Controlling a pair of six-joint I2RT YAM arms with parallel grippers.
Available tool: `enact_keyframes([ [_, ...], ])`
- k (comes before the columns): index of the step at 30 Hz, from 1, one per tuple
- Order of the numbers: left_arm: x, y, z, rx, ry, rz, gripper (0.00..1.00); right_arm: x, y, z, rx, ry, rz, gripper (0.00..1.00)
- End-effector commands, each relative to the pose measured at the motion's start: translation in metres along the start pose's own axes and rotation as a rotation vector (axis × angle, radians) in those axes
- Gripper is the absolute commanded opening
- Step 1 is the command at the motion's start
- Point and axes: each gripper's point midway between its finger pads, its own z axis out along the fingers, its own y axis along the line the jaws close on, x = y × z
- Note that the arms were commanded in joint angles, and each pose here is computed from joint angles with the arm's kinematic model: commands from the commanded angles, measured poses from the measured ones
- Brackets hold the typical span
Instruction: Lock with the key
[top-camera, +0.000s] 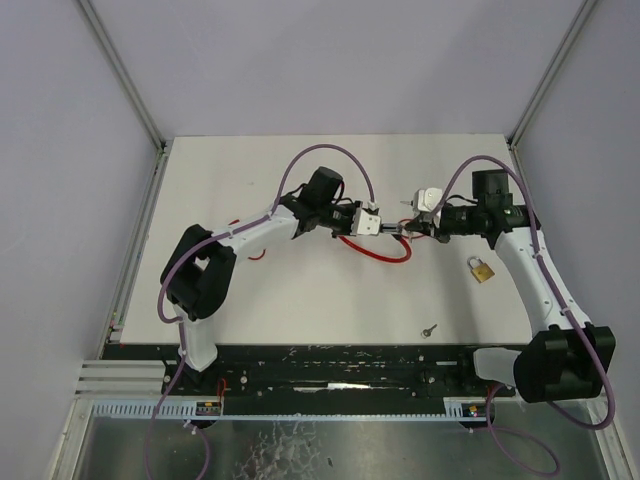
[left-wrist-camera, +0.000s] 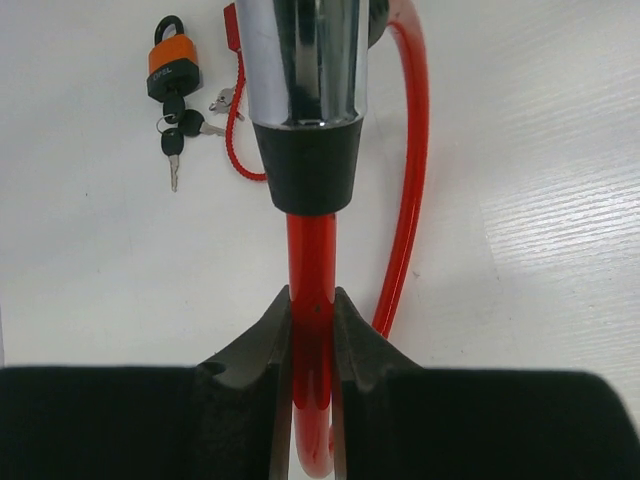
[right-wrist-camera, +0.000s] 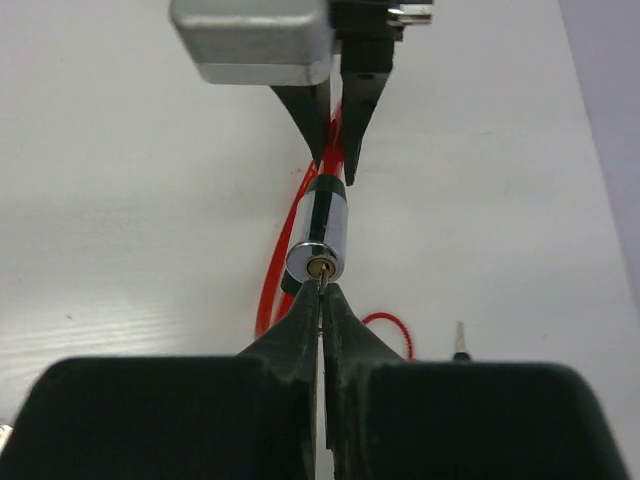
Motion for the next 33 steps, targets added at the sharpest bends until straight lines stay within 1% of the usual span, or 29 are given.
enact_keyframes([
  [1,0.01,-0.007,0.006,0.032,0.027,-0.012,0.0,0.003,0.012,-0.006,-0.08,0.093,-0.297,0.0],
  [5,0.01,-0.008,0.006,0.034,0.025,-0.011,0.0,0.003,0.017,-0.015,-0.12,0.14,-0.552,0.0],
  [7,0.009,-0.008,0.005,0.034,0.021,-0.01,0.0,0.005,0.018,-0.018,-0.123,0.161,-0.653,0.0],
  [10,0.005,-0.008,0.004,0.036,0.007,-0.005,0.0,0.003,0.015,-0.019,-0.107,0.17,-0.713,0.0],
  [12,0.002,-0.008,0.003,0.037,-0.006,-0.001,0.0,-0.004,0.016,-0.02,-0.106,0.145,-0.693,0.0],
  [16,-0.005,-0.009,-0.001,0.035,-0.038,0.007,0.0,-0.027,0.016,-0.019,-0.079,0.056,-0.58,0.0],
  [19,-0.011,-0.011,-0.004,0.042,-0.065,0.016,0.01,-0.033,0.014,-0.018,-0.058,0.03,-0.51,0.0],
  [21,-0.012,-0.014,-0.003,0.052,-0.075,0.016,0.06,-0.032,0.012,-0.017,-0.048,0.028,-0.474,0.0],
  [25,-0.012,-0.018,-0.002,0.07,-0.087,0.015,0.23,-0.028,0.007,-0.014,-0.035,0.03,-0.413,0.0],
  [29,-0.012,-0.021,0.0,0.086,-0.097,0.017,0.35,-0.025,0.004,-0.011,-0.026,0.031,-0.366,0.0],
  [31,-0.013,-0.021,0.001,0.086,-0.101,0.021,0.38,-0.024,0.002,-0.011,-0.02,0.036,-0.358,0.0],
  [33,-0.014,-0.016,0.0,0.056,-0.108,0.029,0.43,-0.023,0.002,-0.011,-0.017,0.039,-0.351,0.0],
])
